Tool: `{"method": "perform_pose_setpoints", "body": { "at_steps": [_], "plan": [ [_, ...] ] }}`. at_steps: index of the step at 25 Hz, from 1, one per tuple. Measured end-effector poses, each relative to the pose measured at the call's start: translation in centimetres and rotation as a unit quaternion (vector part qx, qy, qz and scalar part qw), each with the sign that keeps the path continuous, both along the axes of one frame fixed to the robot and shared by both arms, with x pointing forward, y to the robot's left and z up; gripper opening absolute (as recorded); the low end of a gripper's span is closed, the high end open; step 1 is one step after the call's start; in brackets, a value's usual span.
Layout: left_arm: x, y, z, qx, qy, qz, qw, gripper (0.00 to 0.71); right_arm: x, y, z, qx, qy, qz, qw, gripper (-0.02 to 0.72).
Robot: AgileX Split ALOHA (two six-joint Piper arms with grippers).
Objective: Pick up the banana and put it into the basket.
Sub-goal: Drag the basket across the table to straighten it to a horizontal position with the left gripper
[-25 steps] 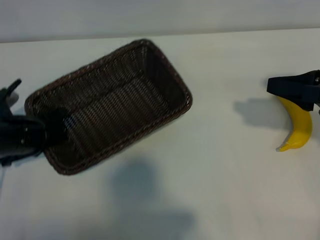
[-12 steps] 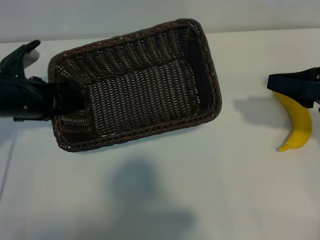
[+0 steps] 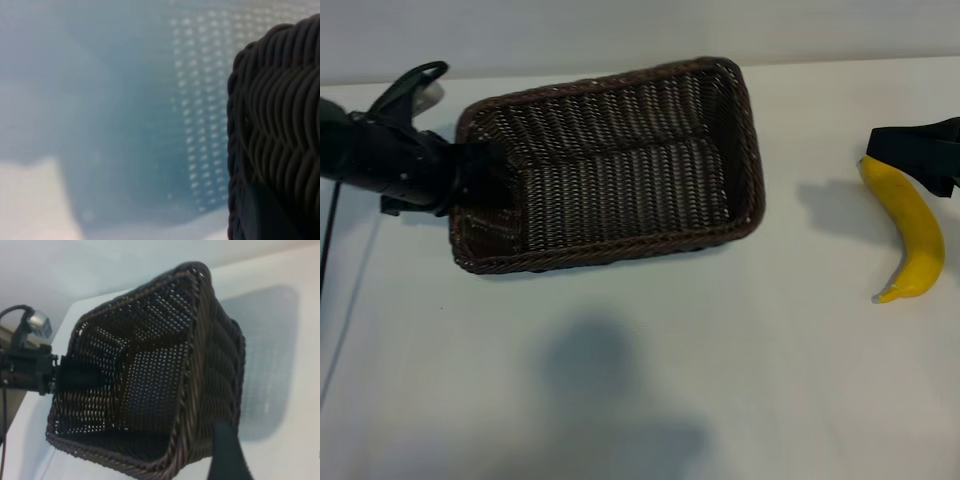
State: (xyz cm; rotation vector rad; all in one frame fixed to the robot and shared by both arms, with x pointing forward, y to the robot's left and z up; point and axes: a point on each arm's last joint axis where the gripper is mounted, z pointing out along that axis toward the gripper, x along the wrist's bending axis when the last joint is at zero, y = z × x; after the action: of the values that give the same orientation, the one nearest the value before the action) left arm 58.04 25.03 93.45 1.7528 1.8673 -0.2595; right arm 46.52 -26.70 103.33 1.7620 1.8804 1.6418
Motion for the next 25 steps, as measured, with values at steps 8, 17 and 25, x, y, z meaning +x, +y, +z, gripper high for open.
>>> {"method": "perform_pose_setpoints", "body": {
  "at_steps": [8,17,25],
  "plan": [
    [1.1,-2.9,0.5,0.057,0.011,-0.028,0.998,0.164,0.1,-0.1,0.0,-0.003,0.0,-0.005,1.0,0.445],
    [1.6,-3.4,-2.2,0.072,0.037,-0.011,0.997,0.164,0.1,-0.1,0.0,-0.003,0.0,-0.005,1.0,0.445],
    [1.7,-3.9,-2.0,0.074,0.03,-0.019,0.997,0.164,0.1,-0.1,0.0,-0.002,0.0,-0.005,1.0,0.445]
  ]
}}
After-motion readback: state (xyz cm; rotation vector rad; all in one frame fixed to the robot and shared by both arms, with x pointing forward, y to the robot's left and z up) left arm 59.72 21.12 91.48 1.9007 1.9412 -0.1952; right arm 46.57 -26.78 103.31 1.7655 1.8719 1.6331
